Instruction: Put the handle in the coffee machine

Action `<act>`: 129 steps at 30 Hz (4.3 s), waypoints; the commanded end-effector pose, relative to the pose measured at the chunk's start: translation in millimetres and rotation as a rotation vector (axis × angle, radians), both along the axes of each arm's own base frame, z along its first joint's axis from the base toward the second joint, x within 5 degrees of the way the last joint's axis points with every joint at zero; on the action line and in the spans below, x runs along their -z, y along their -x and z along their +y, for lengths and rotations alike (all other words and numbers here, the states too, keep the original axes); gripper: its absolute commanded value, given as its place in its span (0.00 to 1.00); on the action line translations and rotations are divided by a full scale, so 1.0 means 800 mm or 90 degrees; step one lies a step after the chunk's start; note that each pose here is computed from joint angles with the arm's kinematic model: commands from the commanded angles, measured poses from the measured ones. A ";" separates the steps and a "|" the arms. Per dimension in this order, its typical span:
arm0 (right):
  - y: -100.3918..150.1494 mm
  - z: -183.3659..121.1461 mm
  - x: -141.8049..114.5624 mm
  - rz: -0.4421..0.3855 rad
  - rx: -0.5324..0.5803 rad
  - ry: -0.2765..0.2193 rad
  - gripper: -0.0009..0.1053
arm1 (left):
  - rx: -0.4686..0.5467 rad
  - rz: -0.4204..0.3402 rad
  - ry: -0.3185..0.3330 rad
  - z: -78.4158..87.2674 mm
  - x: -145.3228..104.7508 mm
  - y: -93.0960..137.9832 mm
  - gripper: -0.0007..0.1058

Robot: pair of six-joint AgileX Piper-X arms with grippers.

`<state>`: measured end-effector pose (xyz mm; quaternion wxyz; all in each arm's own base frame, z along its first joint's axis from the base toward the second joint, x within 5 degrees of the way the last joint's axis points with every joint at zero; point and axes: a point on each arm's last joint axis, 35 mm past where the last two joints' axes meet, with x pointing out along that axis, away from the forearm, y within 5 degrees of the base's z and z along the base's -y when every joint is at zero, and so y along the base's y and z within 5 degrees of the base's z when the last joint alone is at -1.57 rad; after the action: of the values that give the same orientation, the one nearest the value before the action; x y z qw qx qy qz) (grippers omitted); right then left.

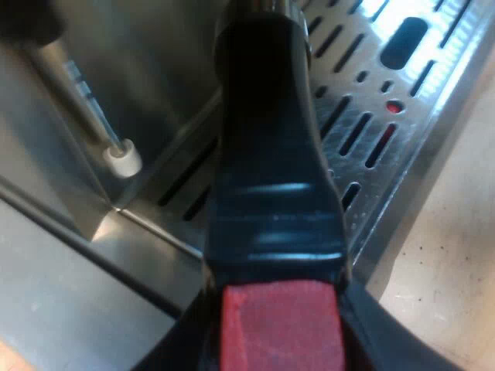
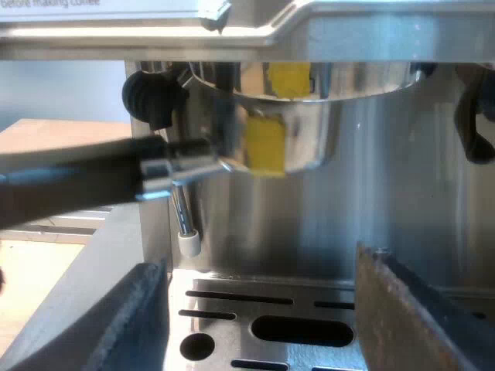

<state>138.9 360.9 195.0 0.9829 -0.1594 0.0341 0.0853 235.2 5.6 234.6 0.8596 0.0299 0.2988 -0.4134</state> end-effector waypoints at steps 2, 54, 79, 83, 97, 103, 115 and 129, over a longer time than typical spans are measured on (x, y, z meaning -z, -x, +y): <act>-0.001 0.000 -0.003 -0.005 0.006 0.000 0.52 | 0.046 -0.033 0.066 -0.002 -0.017 -0.002 0.01; -0.026 -0.011 0.000 -0.001 -0.007 0.063 0.52 | 0.135 -0.086 0.101 -0.018 -0.071 -0.012 0.01; -0.104 -0.046 0.045 0.007 -0.133 -0.022 0.36 | 0.135 -0.086 0.102 -0.018 -0.071 -0.012 0.01; -0.110 -0.039 0.053 -0.022 -0.090 -0.048 0.34 | 0.135 -0.084 0.102 -0.018 -0.071 -0.011 0.01; -0.138 -0.014 0.039 -0.074 -0.023 -0.078 0.31 | 0.135 -0.084 0.102 -0.018 -0.071 -0.011 0.01; -0.140 -0.017 0.038 -0.078 -0.005 -0.083 0.31 | 0.135 -0.084 0.102 -0.018 -0.071 -0.011 0.01; -0.140 -0.018 0.029 -0.105 -0.010 -0.121 0.29 | 0.135 -0.082 0.102 -0.018 -0.071 -0.011 0.01; -0.138 -0.021 0.010 -0.154 -0.007 -0.152 0.29 | 0.140 -0.052 0.103 -0.018 -0.066 -0.005 0.50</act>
<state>247.5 346.7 158.8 0.9882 -0.1087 -0.0532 0.0935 238.8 -3.6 269.3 0.8301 0.0131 0.2916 -0.4752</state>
